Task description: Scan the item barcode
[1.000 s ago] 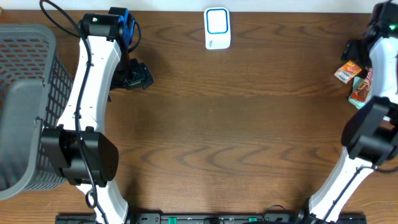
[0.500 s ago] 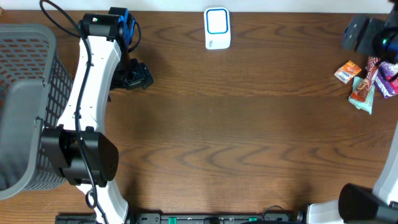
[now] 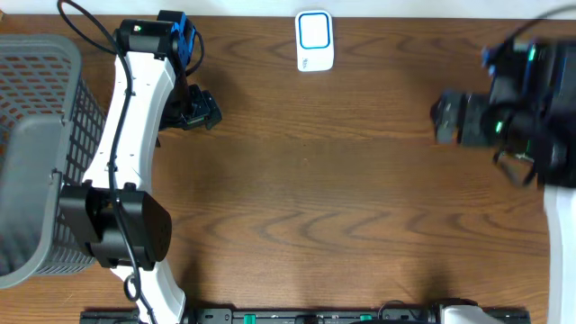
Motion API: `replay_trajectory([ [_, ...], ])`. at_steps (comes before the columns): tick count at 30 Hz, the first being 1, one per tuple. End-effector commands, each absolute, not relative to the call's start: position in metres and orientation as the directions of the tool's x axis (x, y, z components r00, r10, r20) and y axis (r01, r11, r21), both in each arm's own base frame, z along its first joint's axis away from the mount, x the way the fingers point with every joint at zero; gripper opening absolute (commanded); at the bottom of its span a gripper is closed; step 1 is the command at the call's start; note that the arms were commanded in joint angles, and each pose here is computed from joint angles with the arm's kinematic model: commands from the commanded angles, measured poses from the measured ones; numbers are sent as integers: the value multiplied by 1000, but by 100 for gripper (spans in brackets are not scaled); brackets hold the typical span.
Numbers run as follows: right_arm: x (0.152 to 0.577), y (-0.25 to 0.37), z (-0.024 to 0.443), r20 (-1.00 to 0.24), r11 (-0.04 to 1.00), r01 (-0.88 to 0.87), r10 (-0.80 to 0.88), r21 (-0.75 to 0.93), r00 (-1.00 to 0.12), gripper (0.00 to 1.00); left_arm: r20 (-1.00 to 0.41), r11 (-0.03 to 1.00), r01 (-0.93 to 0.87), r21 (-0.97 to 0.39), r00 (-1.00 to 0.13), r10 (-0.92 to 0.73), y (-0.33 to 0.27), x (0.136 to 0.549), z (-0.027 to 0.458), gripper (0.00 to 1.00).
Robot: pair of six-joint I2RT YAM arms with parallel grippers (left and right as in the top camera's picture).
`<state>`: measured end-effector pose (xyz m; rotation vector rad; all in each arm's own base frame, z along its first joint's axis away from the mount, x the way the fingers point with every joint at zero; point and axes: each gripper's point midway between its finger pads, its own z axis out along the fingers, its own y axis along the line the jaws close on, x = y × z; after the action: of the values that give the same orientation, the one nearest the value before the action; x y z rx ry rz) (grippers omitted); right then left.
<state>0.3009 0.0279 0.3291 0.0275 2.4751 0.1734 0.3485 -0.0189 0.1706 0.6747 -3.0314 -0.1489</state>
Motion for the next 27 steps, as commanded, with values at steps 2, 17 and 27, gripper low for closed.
replay_trajectory([
  [2,261,37,318,-684,990,-83,16,112,-730,99,19,898,-424,116,-903,-429,-16,348,167,98],
  [17,181,30,284,-746,989,-97,19,112,-665,99,19,898,-424,116,-903,-428,-16,348,167,98],
  [27,163,29,265,-672,990,-85,12,111,-740,99,19,898,-424,116,-903,-429,-16,348,167,98],
])
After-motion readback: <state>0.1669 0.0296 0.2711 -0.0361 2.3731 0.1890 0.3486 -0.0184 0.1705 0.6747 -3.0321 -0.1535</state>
